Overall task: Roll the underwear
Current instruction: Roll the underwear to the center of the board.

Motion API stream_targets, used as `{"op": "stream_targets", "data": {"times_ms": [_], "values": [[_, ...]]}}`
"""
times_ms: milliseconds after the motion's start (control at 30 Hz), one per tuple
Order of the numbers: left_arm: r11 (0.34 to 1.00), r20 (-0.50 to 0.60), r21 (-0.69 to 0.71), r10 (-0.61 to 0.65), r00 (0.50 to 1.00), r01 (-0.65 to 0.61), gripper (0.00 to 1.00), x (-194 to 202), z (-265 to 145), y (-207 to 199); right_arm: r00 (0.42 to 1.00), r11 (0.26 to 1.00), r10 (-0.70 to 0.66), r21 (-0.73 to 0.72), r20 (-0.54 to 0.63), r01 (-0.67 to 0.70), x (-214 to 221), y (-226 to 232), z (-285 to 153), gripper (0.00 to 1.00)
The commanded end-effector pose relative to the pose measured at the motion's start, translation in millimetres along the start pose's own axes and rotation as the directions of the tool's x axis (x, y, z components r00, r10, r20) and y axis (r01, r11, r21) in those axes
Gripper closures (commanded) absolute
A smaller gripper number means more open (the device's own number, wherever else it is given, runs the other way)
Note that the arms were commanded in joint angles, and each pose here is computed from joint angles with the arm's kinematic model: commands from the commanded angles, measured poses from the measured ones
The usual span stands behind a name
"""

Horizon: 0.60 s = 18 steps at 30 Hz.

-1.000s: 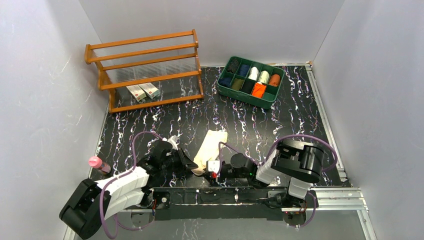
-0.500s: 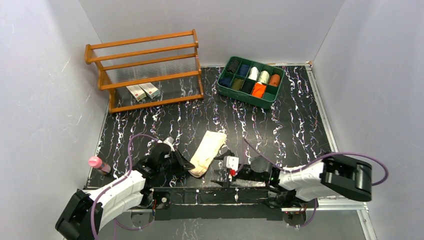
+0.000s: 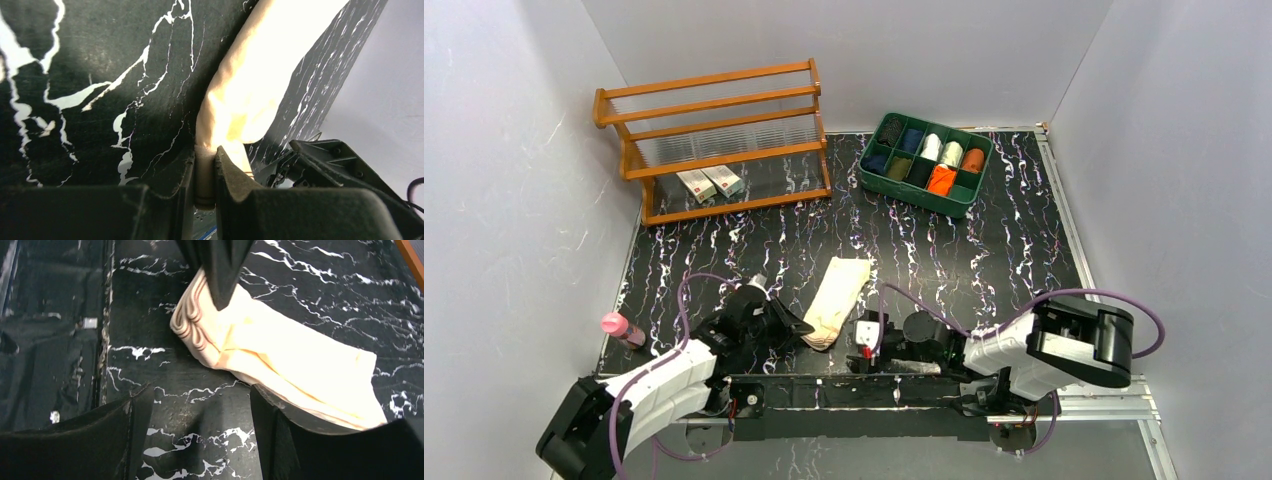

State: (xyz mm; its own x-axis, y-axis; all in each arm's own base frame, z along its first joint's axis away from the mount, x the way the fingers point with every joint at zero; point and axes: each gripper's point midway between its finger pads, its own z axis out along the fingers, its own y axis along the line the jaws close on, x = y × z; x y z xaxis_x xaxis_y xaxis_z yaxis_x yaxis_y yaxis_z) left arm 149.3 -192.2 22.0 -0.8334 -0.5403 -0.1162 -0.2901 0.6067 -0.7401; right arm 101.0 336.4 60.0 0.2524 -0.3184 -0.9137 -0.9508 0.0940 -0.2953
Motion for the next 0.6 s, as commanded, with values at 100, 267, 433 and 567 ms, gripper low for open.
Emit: {"op": "stream_targets", "data": {"times_ms": [100, 267, 433, 567], "values": [[0.986, -0.178, 0.045, 0.166, 0.97, -0.161, 1.0, 24.9, 8.3, -18.9, 0.954, 0.958, -0.271, -0.057, 0.128, 0.28, -26.4, 6.8, 8.5, 0.3], [0.981, -0.195, 0.079, 0.192, 0.962, -0.18, 1.0, 35.6, 18.8, -30.3, 0.949, 0.947, -0.299, -0.092, 0.101, 0.308, -22.1, 14.9, 9.2, 0.31], [0.989, -0.137, 0.013, 0.146, 0.98, -0.146, 1.0, 27.2, 20.4, -18.5, 0.954, 0.949, -0.291, -0.103, 0.075, 0.297, -14.4, 19.9, 5.1, 0.37], [0.992, -0.108, -0.001, 0.129, 0.986, -0.13, 1.0, 23.2, 20.4, -15.3, 0.954, 0.948, -0.292, -0.108, 0.07, 0.299, -12.4, 26.5, 9.4, 0.38]]}}
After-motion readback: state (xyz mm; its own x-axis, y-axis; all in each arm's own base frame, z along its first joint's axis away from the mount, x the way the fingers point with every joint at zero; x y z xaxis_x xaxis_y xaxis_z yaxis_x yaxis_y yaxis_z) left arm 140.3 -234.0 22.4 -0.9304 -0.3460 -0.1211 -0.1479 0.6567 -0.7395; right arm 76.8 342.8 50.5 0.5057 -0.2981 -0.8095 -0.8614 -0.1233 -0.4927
